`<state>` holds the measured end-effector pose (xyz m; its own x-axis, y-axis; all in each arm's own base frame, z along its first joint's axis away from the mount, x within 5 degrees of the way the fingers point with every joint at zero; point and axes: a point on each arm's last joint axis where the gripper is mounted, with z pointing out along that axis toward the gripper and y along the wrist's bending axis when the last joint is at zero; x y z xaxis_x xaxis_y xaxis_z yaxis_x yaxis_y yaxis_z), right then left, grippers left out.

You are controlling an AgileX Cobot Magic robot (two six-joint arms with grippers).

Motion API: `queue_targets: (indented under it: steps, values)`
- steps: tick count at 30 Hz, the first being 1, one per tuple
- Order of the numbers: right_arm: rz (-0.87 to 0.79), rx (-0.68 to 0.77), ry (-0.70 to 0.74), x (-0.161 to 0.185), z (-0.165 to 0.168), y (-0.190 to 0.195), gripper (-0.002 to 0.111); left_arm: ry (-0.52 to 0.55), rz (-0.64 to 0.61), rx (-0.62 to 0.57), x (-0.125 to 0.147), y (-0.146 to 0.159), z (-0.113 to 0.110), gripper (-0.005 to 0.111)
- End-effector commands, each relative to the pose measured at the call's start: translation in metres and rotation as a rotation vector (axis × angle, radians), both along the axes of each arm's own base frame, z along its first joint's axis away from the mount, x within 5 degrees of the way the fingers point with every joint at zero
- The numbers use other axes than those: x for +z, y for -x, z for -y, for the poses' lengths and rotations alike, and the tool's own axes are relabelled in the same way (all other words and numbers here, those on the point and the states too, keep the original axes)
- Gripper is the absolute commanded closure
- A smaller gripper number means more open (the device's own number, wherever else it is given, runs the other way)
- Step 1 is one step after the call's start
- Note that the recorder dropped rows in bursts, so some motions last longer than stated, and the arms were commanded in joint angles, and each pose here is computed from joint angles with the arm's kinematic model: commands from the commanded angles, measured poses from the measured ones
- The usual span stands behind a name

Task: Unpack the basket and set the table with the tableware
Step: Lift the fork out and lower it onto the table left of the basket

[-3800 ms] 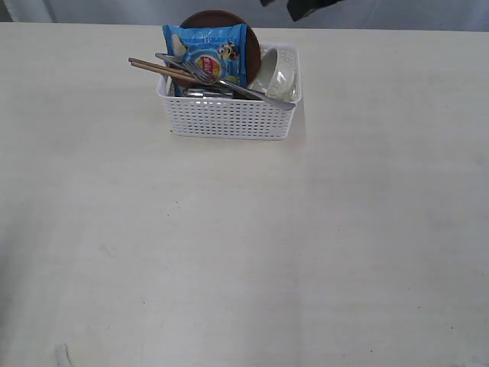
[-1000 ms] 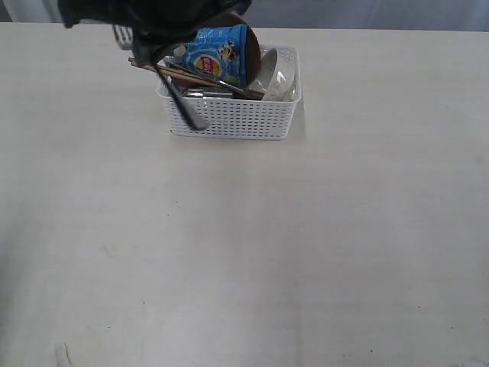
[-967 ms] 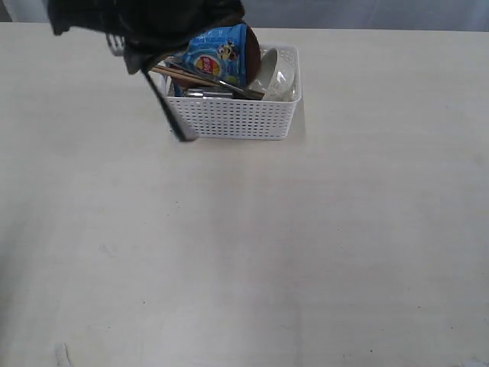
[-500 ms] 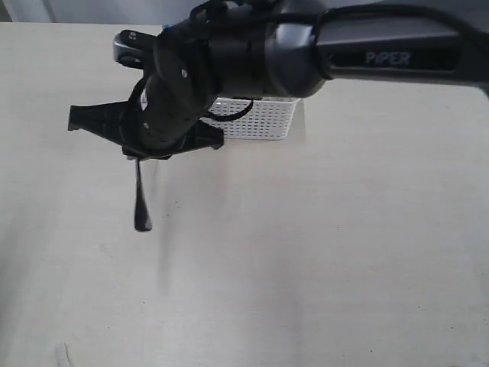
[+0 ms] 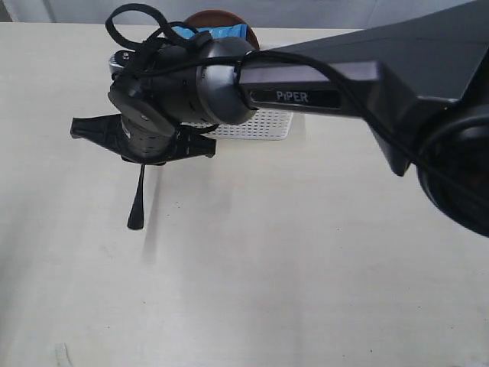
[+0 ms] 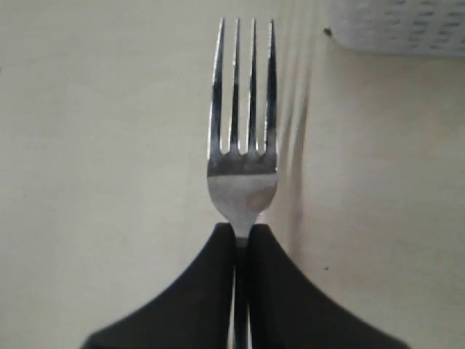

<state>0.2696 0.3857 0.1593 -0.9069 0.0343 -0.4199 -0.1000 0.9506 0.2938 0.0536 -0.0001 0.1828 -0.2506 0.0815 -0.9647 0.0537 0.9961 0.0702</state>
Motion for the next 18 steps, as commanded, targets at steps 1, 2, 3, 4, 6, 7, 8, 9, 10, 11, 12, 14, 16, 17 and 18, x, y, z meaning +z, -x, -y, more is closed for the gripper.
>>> queue_targets:
  steps: [1,2,3,4,6,7,8,9,10,11,12,14,16,17,18]
  values:
    - [0.024,-0.071,-0.012,-0.002,0.001,-0.007,0.109,-0.002,0.000,-0.005,-0.001,0.000,0.000,0.107]
    - [0.021,-0.071,-0.007,-0.005,0.001,-0.007,0.109,-0.002,0.000,-0.005,-0.001,0.000,0.000,0.107]
    - [0.016,-0.072,0.001,-0.008,0.001,-0.007,0.109,-0.002,0.000,-0.005,-0.001,0.000,0.000,0.107]
    - [0.013,-0.070,0.008,-0.012,0.001,-0.007,0.109,-0.002,0.000,-0.005,-0.001,0.000,0.000,0.107]
    - [0.009,-0.067,0.012,-0.019,0.000,-0.007,0.109,-0.002,0.000,-0.005,-0.001,0.000,0.000,0.107]
    - [0.012,-0.061,0.005,-0.019,-0.001,-0.008,0.109,-0.002,0.000,-0.005,-0.001,0.000,0.000,0.107]
    - [0.016,-0.049,-0.001,-0.020,-0.003,-0.007,0.109,-0.002,0.000,-0.005,-0.001,0.000,0.000,0.107]
    - [0.024,-0.036,-0.020,-0.019,-0.006,-0.006,0.109,-0.002,0.000,-0.005,-0.001,0.000,0.000,0.107]
    - [0.029,-0.026,-0.031,-0.019,-0.008,-0.005,0.109,-0.002,0.000,-0.005,-0.001,0.000,0.000,0.107]
    - [0.033,-0.019,-0.043,-0.019,-0.010,-0.004,0.109,-0.002,0.000,-0.005,-0.001,0.000,0.000,0.107]
    - [0.034,-0.019,-0.049,-0.019,-0.010,-0.004,0.109,-0.002,0.000,-0.005,-0.001,0.000,0.000,0.107]
    - [0.027,-0.030,-0.049,-0.022,-0.010,-0.004,0.109,-0.002,0.000,-0.005,-0.001,0.000,0.000,0.107]
    - [0.020,-0.034,-0.036,-0.026,-0.009,-0.005,0.109,-0.002,0.000,-0.005,-0.001,0.000,0.000,0.107]
    - [0.017,-0.035,-0.030,-0.029,-0.009,-0.005,0.109,-0.002,0.000,-0.005,-0.001,0.000,0.000,0.107]
    - [0.013,-0.036,-0.023,-0.031,-0.009,-0.005,0.109,-0.002,0.000,-0.005,-0.001,0.000,0.000,0.107]
